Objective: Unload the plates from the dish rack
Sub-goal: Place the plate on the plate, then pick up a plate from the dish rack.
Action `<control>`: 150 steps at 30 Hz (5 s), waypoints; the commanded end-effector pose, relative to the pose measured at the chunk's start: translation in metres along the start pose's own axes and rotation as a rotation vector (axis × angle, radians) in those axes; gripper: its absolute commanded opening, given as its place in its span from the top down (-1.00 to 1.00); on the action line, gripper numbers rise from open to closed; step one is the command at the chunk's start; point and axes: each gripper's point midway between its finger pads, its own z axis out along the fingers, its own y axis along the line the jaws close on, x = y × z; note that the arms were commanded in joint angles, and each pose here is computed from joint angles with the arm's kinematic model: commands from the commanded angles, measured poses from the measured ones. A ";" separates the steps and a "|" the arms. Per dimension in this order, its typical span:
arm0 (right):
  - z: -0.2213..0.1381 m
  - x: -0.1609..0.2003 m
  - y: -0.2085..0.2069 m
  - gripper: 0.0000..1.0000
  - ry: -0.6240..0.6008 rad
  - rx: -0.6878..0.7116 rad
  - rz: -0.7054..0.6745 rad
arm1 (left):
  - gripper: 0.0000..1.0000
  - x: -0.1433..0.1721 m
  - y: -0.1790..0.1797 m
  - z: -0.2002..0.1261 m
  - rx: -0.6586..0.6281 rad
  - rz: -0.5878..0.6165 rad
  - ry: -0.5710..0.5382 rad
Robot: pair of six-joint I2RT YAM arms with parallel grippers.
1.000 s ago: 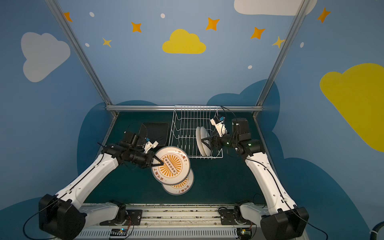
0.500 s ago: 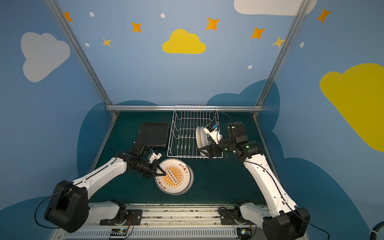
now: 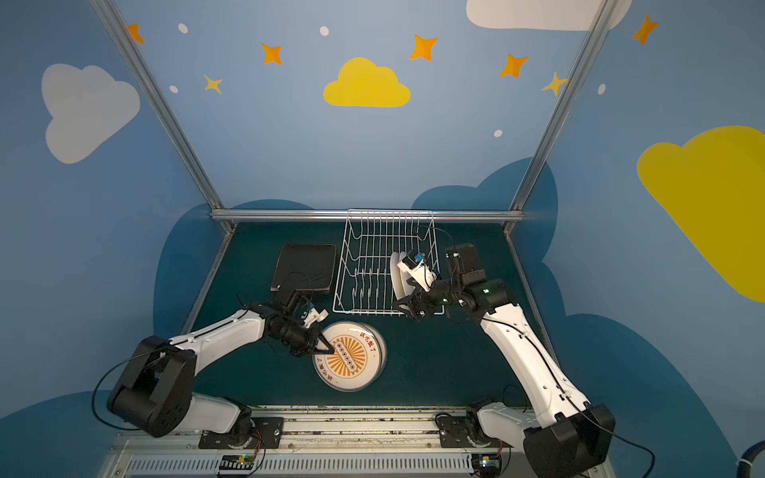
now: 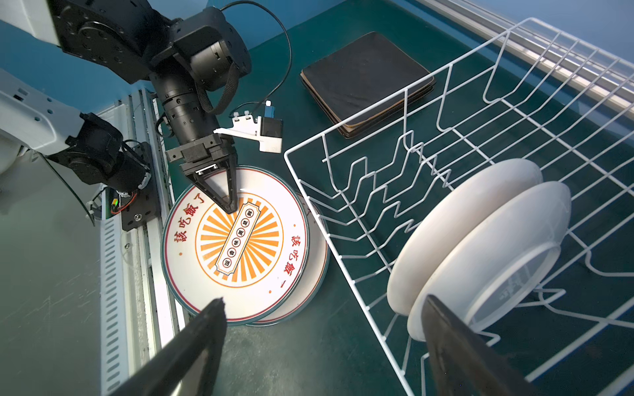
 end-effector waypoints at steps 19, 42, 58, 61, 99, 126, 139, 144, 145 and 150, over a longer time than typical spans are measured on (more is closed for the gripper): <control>0.008 -0.001 0.003 -0.78 0.032 -0.006 0.009 | 0.32 -0.018 0.008 0.011 -0.021 0.033 0.049; 0.009 0.008 0.004 -0.78 0.053 0.025 0.023 | -0.84 -0.028 0.005 -0.004 -0.121 0.024 0.057; 0.009 0.007 0.001 -0.78 0.043 0.043 0.012 | -0.99 -0.033 -0.013 -0.022 -0.157 0.055 0.039; 0.009 0.007 0.001 -0.78 0.041 0.045 0.012 | -0.99 -0.034 -0.012 -0.019 -0.159 0.053 0.049; -0.043 -0.024 -0.057 -0.84 -0.229 0.453 0.101 | -0.96 -0.129 -0.155 -0.134 -0.168 0.274 -0.377; -0.050 -0.006 -0.079 -0.84 -0.164 0.389 0.504 | -0.37 -0.230 -0.200 -0.018 -0.082 0.296 -0.322; -0.062 -0.002 -0.087 -0.84 -0.194 0.464 0.501 | 0.02 -0.228 -0.191 0.030 -0.104 0.259 -0.233; -0.062 -0.002 -0.087 -0.84 -0.200 0.465 0.505 | 0.12 -0.224 -0.186 0.038 -0.125 0.229 -0.229; -0.062 -0.002 -0.087 -0.84 -0.204 0.464 0.504 | 0.16 -0.224 -0.186 0.039 -0.123 0.223 -0.230; -0.064 -0.004 -0.088 -0.84 -0.207 0.466 0.497 | 0.37 -0.221 -0.190 0.040 -0.115 0.205 -0.250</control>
